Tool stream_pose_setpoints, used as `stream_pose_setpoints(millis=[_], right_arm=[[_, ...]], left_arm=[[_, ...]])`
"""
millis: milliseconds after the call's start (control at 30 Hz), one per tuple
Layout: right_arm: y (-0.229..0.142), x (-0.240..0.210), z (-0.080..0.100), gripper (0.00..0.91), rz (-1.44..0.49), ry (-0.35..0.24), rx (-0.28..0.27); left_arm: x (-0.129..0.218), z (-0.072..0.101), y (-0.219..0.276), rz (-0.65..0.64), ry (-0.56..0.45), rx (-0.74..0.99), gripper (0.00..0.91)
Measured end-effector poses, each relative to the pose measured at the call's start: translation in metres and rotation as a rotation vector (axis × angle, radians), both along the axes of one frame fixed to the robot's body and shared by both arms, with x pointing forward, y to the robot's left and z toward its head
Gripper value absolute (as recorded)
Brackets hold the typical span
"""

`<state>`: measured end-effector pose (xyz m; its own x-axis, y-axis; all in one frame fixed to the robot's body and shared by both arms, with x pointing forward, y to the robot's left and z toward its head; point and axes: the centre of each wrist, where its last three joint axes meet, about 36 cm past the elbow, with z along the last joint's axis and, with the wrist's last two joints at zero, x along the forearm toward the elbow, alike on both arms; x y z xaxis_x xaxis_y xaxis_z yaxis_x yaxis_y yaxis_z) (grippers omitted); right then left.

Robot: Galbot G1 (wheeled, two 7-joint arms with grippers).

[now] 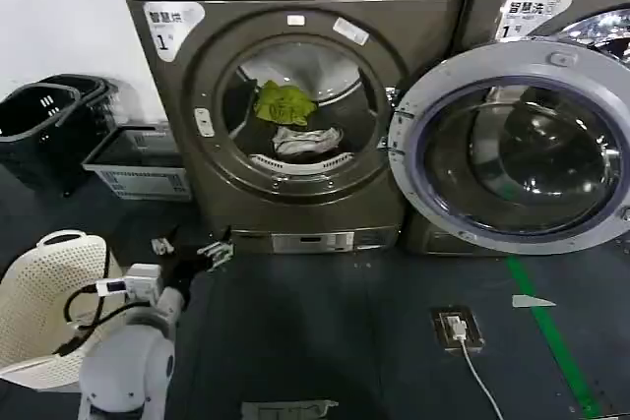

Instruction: Grasp the clothes from the dryer.

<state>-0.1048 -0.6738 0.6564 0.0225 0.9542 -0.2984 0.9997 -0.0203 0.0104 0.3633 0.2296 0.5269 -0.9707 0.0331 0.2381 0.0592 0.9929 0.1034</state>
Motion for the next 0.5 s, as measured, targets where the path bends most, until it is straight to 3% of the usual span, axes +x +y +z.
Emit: stream_pose_setpoints(millis=[500], right_arm=[[0.0013,-0.0020,-0.0053,0.907,-0.007,-0.008,0.011]], left_arm=[[-0.0006,-0.0017,-0.0028,-0.008,0.006,-0.009,0.907]])
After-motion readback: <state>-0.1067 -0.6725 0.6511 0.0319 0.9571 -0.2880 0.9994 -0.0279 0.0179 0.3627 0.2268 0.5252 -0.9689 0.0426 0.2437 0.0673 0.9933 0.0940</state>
